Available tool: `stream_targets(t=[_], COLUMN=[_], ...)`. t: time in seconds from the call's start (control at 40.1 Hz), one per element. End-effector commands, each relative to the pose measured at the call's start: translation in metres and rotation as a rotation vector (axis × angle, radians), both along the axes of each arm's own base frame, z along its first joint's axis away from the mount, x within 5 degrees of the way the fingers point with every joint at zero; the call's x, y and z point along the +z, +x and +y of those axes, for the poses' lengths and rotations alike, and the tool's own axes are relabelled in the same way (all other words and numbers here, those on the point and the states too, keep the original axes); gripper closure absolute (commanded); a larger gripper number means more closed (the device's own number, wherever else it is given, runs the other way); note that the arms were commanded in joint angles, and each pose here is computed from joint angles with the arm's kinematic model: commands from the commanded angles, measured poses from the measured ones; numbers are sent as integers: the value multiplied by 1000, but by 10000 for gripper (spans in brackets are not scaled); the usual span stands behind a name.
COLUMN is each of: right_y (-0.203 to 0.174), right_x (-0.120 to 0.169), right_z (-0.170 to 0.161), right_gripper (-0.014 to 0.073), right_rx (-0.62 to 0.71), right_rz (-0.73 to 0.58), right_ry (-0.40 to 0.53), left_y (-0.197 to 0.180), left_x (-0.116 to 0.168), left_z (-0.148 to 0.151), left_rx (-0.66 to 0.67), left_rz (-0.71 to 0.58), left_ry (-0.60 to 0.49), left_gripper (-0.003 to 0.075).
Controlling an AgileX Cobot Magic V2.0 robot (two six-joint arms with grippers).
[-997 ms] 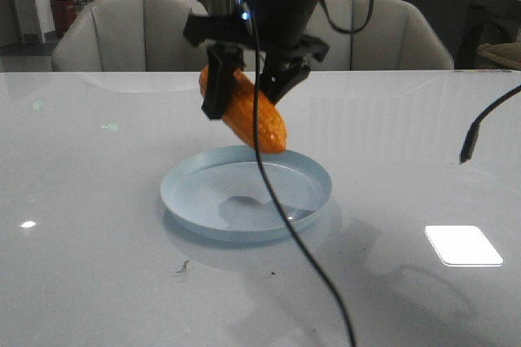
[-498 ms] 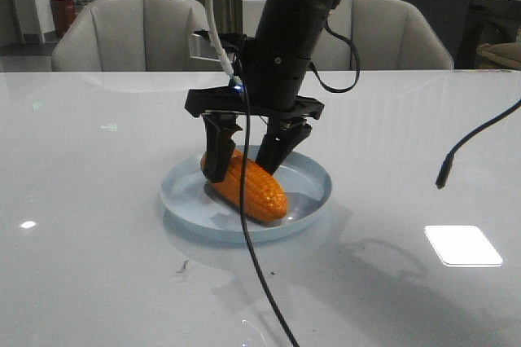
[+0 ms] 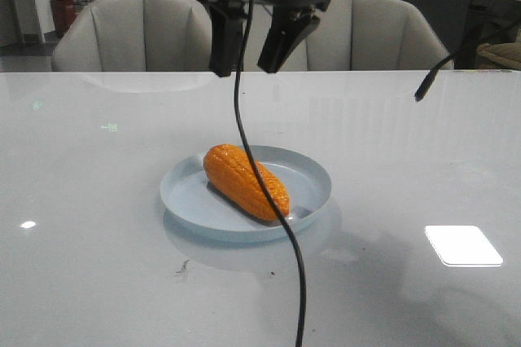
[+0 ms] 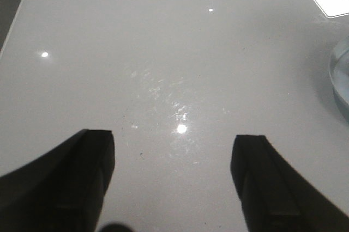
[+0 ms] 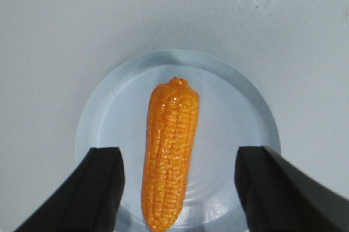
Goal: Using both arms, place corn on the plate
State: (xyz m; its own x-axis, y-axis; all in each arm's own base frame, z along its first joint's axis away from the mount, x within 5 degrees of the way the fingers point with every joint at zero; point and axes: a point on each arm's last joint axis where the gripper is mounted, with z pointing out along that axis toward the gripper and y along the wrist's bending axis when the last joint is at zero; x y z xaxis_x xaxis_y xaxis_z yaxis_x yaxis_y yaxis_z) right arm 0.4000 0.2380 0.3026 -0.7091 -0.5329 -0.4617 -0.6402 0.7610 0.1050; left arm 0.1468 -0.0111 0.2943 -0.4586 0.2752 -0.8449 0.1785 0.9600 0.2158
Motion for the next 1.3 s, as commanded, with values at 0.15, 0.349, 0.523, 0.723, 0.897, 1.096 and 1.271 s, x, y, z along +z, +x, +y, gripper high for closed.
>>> stream_targets(t=[0.15,0.349,0.523,0.723,0.897,1.096,1.271], right_y=[-36,-53,-70,-98,-132,-182,-232], right_x=[109,153,178,188,167,119,69], right_z=[-44,-110,-172,-219,-235,-239,-240], right_gripper=[54,54,54,54,54,54,54], right_rx=[-38,-173,-328,-475,-551,-586,-590], right_rz=[-235,-319,-362,-436,-498,-510,-490], right_ry=[95,77,63,60,67,42,-8], left_y=[4,3,3,3,3,3,3], left_x=[16,16,16,15,14,14,14], left_z=[0,0,0,0,0,0,0], left_rx=[0,0,0,1,2,2,2], left_rz=[-108,-107,-104,-89,-81,-81,-81], left_ry=[-15,-15,-14,-11,-10,-10,-10], left_gripper=[213,213,213,213,213,213,213])
